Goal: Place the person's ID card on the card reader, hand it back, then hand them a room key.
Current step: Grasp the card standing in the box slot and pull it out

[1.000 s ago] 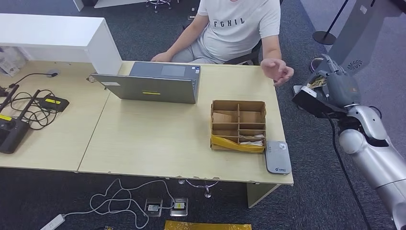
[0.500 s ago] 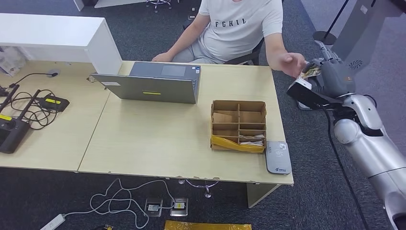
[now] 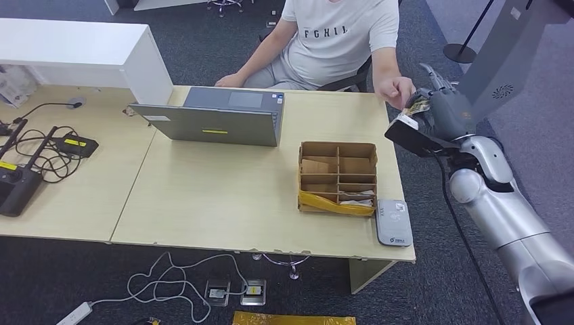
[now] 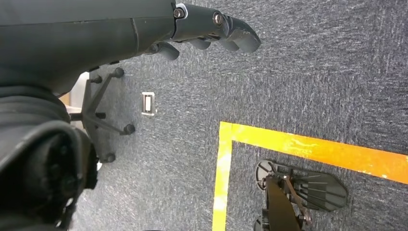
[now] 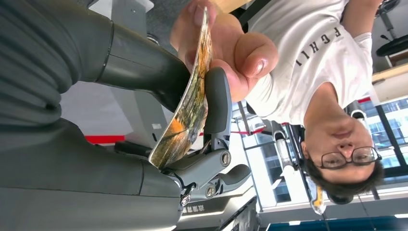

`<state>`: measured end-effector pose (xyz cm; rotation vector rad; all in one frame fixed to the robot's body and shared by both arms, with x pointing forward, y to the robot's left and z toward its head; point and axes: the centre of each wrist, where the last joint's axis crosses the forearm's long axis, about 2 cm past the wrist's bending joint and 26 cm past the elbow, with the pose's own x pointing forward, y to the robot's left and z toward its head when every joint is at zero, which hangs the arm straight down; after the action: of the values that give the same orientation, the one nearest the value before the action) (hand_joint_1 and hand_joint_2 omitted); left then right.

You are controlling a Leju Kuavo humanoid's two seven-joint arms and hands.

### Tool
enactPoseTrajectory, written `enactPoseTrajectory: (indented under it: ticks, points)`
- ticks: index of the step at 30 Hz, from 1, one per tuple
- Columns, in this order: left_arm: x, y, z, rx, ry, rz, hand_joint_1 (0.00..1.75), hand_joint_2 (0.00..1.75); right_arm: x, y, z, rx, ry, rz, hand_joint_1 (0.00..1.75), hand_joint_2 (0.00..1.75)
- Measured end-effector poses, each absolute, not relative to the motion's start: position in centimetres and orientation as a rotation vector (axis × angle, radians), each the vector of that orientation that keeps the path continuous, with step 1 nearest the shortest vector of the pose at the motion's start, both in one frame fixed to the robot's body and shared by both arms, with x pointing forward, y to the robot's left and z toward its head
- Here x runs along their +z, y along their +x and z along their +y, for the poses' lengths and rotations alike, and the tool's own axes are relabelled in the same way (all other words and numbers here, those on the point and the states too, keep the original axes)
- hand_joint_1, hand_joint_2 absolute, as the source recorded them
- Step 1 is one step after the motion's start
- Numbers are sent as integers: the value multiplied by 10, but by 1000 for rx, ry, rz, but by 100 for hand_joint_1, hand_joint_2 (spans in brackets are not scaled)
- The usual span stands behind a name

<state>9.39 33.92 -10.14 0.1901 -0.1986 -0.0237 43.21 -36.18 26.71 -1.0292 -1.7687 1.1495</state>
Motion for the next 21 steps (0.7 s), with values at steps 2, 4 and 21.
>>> enactPoseTrajectory:
  ticks: [2,4,21]
  points:
    - [-102,94,339,-24,189,-198,0,0,266,433,-360,1149,-1023,-1770,16,175]
    - [-102,94,339,-25,188,-198,0,0,264,433,-358,1150,-1019,-1768,16,175]
    - [-102,93,339,-36,180,-191,0,0,241,425,-354,1141,-1010,-1689,0,175]
